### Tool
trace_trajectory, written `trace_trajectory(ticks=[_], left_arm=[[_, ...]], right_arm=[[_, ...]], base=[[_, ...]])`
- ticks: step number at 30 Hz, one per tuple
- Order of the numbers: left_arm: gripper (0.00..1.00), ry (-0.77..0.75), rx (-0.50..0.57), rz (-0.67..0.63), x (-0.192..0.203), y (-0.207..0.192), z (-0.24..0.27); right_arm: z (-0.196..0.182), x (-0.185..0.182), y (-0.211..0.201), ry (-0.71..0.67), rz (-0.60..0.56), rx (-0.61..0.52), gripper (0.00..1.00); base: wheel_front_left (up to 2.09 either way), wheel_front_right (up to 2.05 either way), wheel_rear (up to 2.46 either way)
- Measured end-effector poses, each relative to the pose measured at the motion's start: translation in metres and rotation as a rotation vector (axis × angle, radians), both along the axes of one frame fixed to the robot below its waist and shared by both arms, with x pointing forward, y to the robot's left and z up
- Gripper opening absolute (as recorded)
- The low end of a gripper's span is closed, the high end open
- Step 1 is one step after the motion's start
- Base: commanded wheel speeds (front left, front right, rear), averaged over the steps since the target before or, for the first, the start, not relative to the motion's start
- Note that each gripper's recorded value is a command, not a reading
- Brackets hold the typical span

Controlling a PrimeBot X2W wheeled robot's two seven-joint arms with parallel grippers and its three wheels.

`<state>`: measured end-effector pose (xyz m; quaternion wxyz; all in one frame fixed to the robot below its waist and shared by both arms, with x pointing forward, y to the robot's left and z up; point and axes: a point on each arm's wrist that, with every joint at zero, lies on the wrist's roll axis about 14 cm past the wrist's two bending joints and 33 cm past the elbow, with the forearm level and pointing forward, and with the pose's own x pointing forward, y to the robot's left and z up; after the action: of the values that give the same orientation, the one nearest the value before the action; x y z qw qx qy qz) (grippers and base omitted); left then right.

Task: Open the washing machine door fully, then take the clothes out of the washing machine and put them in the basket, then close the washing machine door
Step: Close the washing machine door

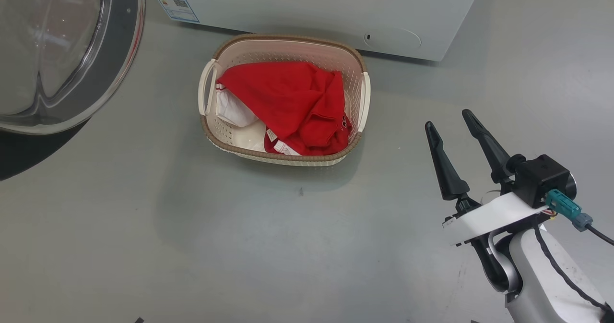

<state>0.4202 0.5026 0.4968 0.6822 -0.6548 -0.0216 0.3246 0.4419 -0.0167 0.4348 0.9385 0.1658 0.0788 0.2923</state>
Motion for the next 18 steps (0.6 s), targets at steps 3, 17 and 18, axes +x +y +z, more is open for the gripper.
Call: trace_trajectory(ticks=[3, 17, 18], left_arm=[[0.0, 0.006, -0.01, -0.023, 0.001, -0.002, 0.0], [0.0, 0.019, -0.061, -0.193, 0.005, -0.027, 0.005], [0.0, 0.016, -0.066, -0.208, 0.005, -0.029, 0.006]], right_arm=[[0.0, 0.0, 0.0, -0.001, 0.001, -0.001, 1.0], [0.008, -0.004, 0.005, -0.017, 0.009, 0.007, 1.0], [0.009, -0.004, 0.006, -0.018, 0.01, 0.008, 1.0]], base=[[0.0, 0.0, 0.0], [0.0, 0.0, 0.0], [0.0, 0.0, 0.0]])
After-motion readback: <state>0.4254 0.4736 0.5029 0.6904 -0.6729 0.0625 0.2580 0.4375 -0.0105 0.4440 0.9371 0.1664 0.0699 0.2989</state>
